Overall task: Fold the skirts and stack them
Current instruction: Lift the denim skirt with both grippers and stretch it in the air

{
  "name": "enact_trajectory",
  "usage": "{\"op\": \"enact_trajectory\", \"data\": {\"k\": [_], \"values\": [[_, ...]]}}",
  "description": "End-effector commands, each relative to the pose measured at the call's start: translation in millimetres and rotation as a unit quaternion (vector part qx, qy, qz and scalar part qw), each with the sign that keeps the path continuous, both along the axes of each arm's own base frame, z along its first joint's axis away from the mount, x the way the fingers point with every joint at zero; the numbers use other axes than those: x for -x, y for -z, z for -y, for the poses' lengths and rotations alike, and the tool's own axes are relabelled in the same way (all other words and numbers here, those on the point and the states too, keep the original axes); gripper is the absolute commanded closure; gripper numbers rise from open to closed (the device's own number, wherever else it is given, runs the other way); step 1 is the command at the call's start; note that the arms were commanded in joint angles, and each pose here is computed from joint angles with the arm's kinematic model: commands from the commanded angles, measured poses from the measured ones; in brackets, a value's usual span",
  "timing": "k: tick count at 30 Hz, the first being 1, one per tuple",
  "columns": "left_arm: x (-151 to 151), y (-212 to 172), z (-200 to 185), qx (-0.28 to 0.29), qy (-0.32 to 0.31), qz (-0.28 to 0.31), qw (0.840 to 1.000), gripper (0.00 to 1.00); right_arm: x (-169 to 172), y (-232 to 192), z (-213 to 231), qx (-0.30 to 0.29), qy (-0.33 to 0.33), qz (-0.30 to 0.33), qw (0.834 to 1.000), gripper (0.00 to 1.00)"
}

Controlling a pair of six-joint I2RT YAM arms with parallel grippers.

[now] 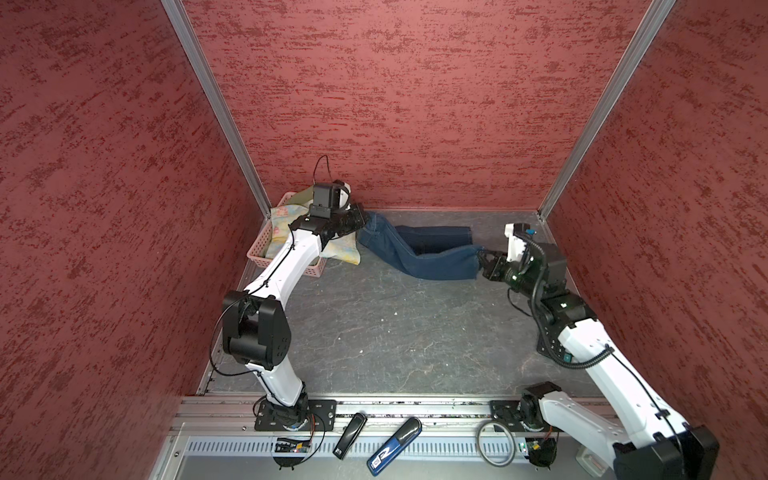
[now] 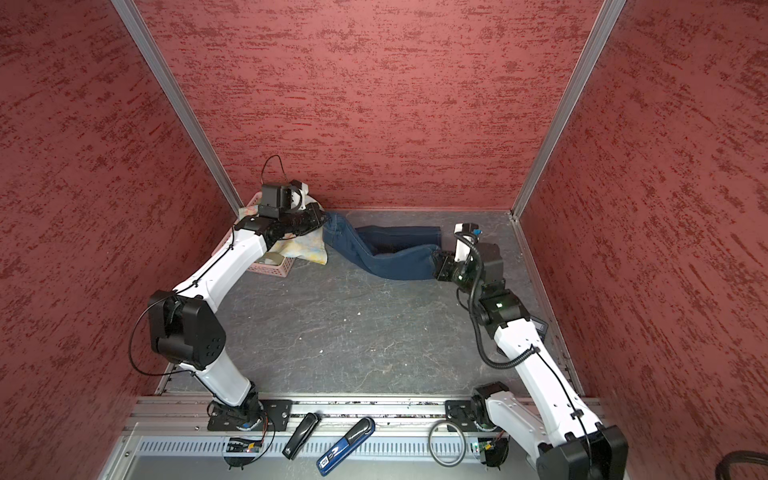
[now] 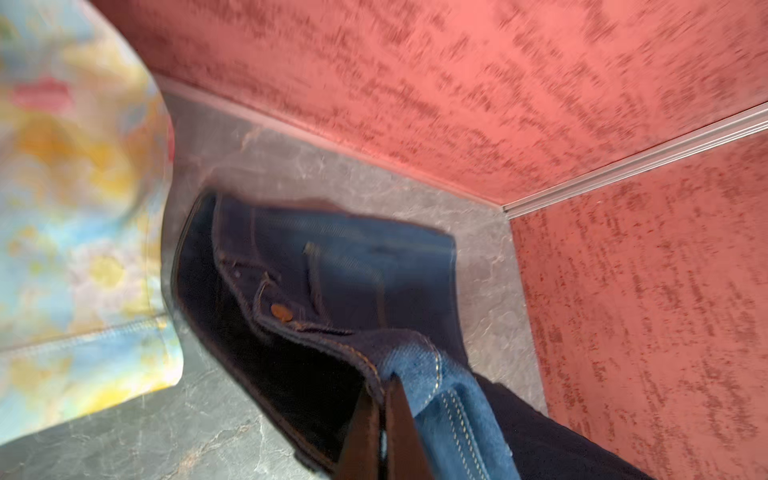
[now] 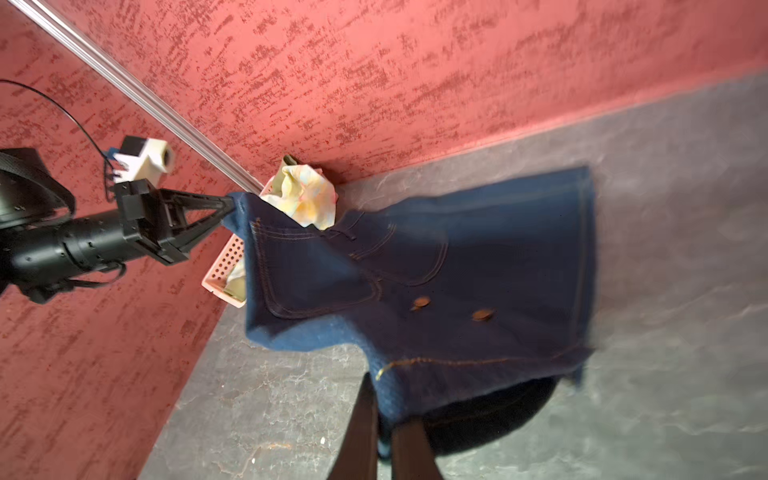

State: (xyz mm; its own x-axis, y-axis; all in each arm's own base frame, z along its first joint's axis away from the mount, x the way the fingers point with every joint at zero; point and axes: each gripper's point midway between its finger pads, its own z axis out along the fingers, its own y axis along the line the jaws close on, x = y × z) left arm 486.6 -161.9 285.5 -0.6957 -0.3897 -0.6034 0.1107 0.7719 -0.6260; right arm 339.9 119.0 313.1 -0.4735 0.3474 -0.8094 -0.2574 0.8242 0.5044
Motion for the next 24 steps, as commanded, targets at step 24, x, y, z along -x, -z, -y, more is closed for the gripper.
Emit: {"op": "enact_trajectory", "data": {"k": [24], "values": [[-76.1, -150.7, -17.6, 0.038, -0.016, 0.153, 0.987, 1.0, -168.2, -220.8, 117.7, 0.078, 0.094, 0.182, 0.976, 1.0]]}}
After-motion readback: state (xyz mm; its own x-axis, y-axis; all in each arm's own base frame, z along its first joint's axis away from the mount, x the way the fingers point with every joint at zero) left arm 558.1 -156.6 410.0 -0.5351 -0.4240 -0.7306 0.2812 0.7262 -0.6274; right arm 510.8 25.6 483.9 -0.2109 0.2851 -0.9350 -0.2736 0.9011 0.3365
